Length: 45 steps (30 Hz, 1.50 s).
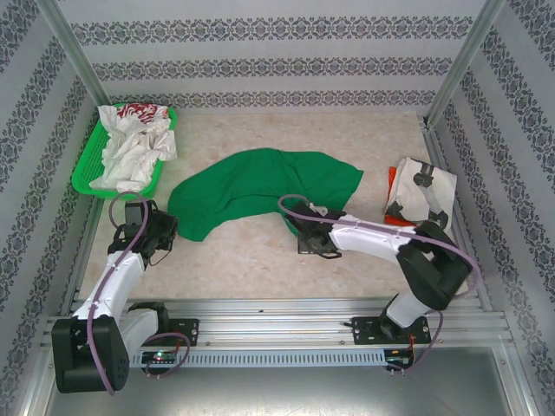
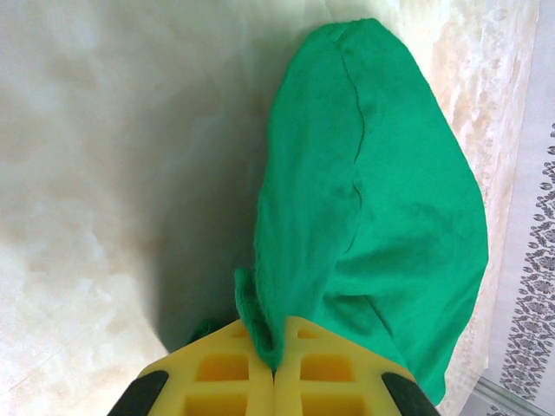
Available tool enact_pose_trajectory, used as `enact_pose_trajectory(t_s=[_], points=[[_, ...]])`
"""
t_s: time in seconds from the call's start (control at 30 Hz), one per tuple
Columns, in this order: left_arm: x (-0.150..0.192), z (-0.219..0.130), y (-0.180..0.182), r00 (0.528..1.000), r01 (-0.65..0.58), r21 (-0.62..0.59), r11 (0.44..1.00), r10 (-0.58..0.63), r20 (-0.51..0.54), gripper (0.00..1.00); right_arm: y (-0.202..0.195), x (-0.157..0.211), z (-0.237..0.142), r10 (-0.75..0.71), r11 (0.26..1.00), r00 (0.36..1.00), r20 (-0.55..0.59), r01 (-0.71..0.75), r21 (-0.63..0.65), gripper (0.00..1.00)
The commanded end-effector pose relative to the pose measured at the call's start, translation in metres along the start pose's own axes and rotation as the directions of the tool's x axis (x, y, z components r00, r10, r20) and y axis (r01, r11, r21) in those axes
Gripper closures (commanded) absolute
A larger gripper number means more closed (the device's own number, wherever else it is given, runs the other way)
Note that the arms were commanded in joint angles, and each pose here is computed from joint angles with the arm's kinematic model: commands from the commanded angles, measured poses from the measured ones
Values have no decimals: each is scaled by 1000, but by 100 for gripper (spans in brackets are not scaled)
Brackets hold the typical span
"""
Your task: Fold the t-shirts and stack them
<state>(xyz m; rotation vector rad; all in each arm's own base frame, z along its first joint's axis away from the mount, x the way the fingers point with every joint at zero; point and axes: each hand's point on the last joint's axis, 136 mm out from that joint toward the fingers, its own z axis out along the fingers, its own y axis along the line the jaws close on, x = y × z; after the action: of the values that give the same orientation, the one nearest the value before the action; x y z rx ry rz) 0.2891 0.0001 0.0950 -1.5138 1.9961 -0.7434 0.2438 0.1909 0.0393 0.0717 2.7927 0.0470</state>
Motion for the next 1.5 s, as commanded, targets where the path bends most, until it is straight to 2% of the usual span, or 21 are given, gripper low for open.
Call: enact_pose_trajectory(t_s=[0.0,0.03,0.07,0.1,0.17,0.2,0.27,0.37,0.53,0.73,1.27,1.33,1.47], points=[[-6,-4,-2,1000,-5,17,1000,5,21,100,-6,2,-12,-9,1000,999,36,10,-27,100],[-7,-4,-3,1000,-8,18,1000,8,22,100,-6,9,-12,1,999,1000,12,0,-42,100],[-7,-5,-4,1000,-9,19,1000,9,23,100,-6,16,-12,24,999,1000,-17,-25,-47,95],[-8,-5,-4,1000,-11,19,1000,10,26,100,-5,21,-12,42,998,998,-37,-44,-54,83],[-8,-5,-4,1000,-11,16,1000,11,28,100,1,27,-18,63,994,997,-46,-66,-87,53],[-8,-5,-3,1000,-12,14,1000,11,27,100,4,26,-21,64,993,997,-37,-67,-102,47],[-8,-4,-1,1000,-11,10,1000,11,29,100,7,17,-28,66,991,998,0,-66,-120,43],[-9,-2,0,999,-7,10,1000,6,34,100,6,4,-28,42,994,998,41,-38,-100,47],[-8,-2,-2,1000,-10,11,1000,10,28,100,13,-3,-15,-6,998,1000,-7,6,-57,58],[-9,-4,0,999,-10,5,1000,10,32,100,11,-9,-1,-62,998,998,-32,61,-16,57],[-10,-3,4,999,-6,-3,1000,6,41,100,2,27,37,-72,997,979,-193,73,1,54],[-9,-3,5,999,-1,-2,1000,1,40,100,-1,32,41,-71,997,975,-209,74,7,59],[-9,-3,6,999,3,-2,1000,-3,39,100,-8,41,44,-62,997,969,-240,72,32,87]])
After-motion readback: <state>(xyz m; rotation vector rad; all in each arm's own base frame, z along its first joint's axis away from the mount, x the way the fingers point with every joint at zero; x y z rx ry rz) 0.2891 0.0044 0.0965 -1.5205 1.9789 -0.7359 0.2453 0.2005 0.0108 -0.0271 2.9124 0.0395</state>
